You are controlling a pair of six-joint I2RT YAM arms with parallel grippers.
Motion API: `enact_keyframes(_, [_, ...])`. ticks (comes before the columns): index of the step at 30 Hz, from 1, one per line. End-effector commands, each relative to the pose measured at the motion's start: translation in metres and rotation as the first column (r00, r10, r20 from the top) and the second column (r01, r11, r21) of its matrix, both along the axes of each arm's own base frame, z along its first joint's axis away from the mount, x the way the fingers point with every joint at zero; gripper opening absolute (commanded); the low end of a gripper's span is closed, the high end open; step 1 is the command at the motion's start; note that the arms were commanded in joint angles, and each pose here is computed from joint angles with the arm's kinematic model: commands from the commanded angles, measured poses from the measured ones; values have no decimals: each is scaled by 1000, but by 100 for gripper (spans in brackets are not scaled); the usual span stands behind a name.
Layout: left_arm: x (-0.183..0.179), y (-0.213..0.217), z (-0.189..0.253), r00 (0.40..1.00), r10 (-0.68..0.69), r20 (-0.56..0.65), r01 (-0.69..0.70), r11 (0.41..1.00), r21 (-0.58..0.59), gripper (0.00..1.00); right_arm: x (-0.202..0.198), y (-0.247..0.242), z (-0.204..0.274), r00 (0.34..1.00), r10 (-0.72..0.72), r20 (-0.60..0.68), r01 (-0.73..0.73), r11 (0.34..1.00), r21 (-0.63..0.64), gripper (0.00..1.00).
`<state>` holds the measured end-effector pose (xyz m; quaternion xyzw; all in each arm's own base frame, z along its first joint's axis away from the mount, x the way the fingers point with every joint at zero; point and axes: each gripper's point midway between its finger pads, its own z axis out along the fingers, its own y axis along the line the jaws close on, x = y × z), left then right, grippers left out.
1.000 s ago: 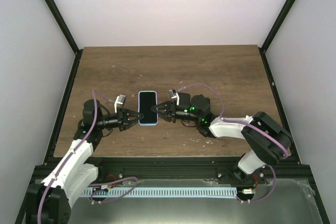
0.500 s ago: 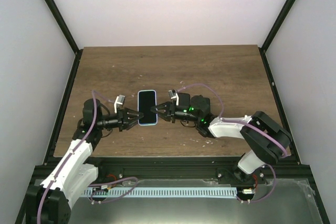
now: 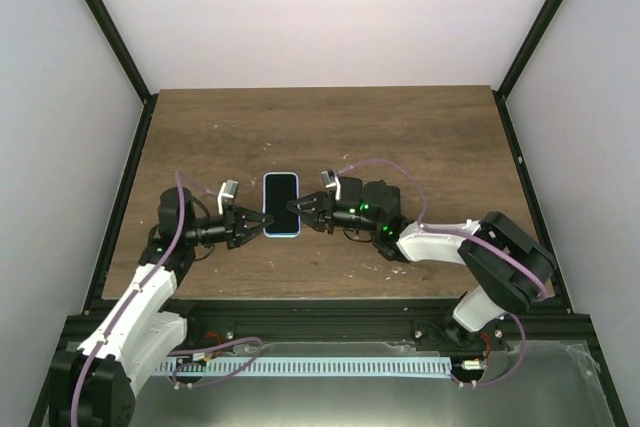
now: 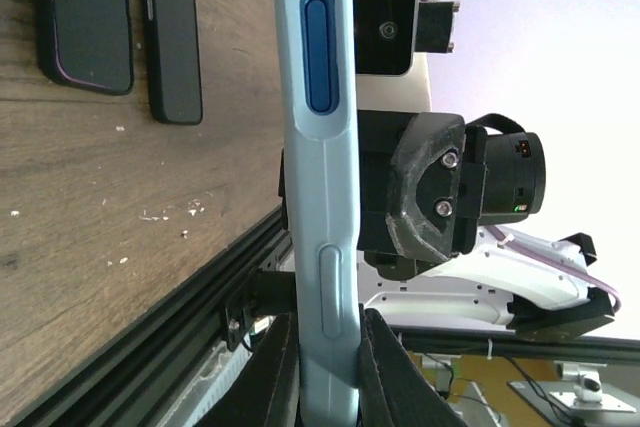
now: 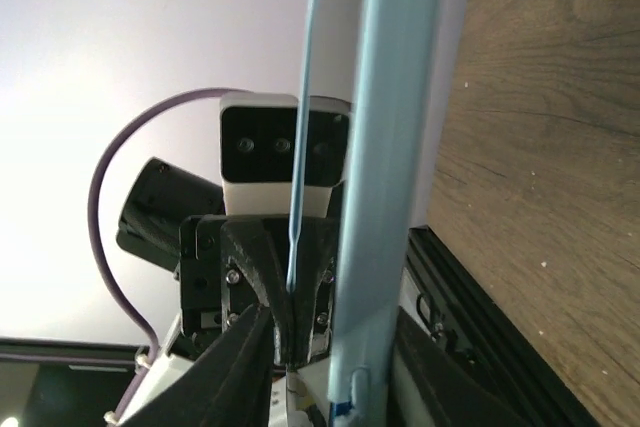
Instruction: Put the phone into the phone case
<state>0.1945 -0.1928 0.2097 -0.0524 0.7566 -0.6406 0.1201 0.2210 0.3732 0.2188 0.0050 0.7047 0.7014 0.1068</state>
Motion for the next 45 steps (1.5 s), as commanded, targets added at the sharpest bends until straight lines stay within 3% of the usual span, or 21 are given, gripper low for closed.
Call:
enact_keyframes(1, [6,0,2,999,11,35,-11,1000,19,0,-11,9,37,988,75,137,-83,995,53,34])
enact_keyframes(7, [12,-1,27,991,26,133,-23,999,-23,0,-29,4,17,983,148,111,-149,989,3,54])
enact_keyframes(12, [15,0,37,983,46,176,-41,999,-30,0,-40,4,6,978,191,82,-188,981,-40,58])
enact_keyframes(14, [16,0,37,982,48,181,-44,999,-29,0,-44,3,8,976,199,84,-196,980,-38,52])
enact_keyframes(22, [19,2,27,980,49,194,-55,998,26,0,-45,-3,19,980,171,102,-170,985,-23,11])
enact_keyframes(25, [20,2,24,979,45,198,-56,997,54,0,-43,-4,23,981,157,111,-156,988,-19,3])
enact_keyframes(30, [22,3,25,979,37,201,-53,996,77,3,-40,-3,27,981,140,132,-139,990,-13,1])
enact_keyframes(35, [17,1,29,986,22,163,-31,998,52,36,-37,-4,37,979,110,171,-114,993,16,1])
enact_keyframes(37, [14,1,29,987,23,158,-32,998,53,39,-34,-4,38,979,95,178,-99,995,14,1])
enact_keyframes(39, [12,2,28,988,22,153,-31,998,56,38,-32,-4,39,979,86,185,-89,996,5,1])
enact_keyframes(45, [15,6,12,991,36,129,-54,989,139,15,-30,-2,32,977,89,192,-88,996,-16,1])
